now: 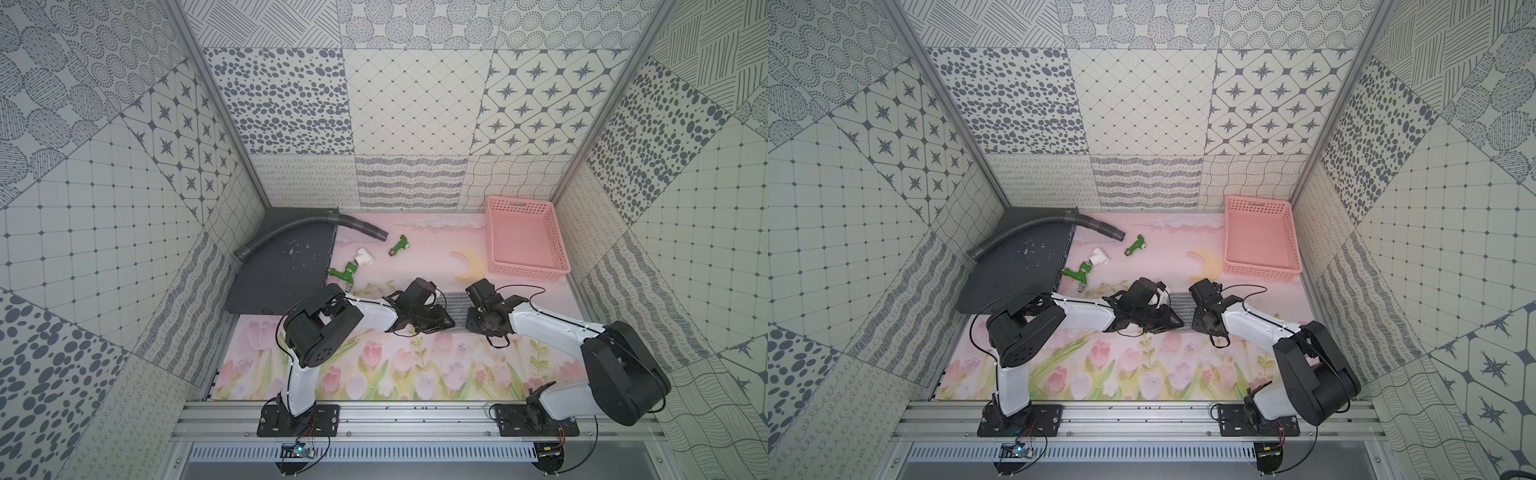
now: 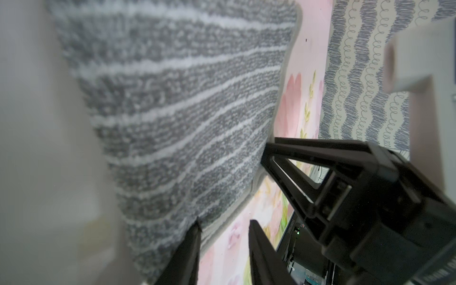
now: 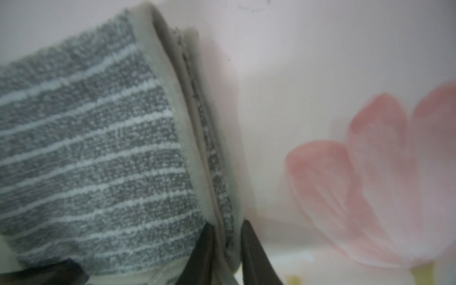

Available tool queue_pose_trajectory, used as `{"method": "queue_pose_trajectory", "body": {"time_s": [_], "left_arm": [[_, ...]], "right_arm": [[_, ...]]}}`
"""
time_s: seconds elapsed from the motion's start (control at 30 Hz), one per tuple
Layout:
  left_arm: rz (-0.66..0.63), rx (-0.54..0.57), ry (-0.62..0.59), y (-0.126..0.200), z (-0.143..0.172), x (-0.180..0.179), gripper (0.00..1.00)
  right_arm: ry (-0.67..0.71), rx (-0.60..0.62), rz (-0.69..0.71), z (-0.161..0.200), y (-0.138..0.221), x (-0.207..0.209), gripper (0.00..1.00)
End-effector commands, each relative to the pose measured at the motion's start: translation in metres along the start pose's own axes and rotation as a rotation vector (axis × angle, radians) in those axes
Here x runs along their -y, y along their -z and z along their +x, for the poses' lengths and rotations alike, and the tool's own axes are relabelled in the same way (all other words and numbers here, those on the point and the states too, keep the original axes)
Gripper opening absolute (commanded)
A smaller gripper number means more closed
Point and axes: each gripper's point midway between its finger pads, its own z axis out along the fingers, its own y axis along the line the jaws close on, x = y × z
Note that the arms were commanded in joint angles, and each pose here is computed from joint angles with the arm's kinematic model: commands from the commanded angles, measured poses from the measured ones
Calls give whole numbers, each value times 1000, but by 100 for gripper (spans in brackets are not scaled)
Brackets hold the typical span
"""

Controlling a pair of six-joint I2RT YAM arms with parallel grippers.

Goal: Fold the square dishcloth
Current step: Smooth out the cleaning item at the center of the board.

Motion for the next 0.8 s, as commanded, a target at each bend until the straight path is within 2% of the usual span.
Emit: {"method": "queue_pose_trajectory", "body": {"time_s": [0.0,0.33,0.43,0.53,0.67,0.77], "left_arm": [[-22,12,18,3,8,-8,34],[-120,168,76,42,-15,-41,39],[-128,207,107,58,-25,-49,40],[-165,270,119,83,-34,-55,41],[-293,355,125,123,-40,-69,44],[-359,413,104,149,-41,-71,49]], "right_arm": [[7,8,0,-4,-8,-2,19],[53,-5,-196,-10,-8,-56,19],[82,-14,-211,-8,-11,-76,19],[97,-9,-227,-8,-8,-95,20],[97,9,-240,-11,-3,-110,21],[94,33,-242,-17,2,-111,22]]}}
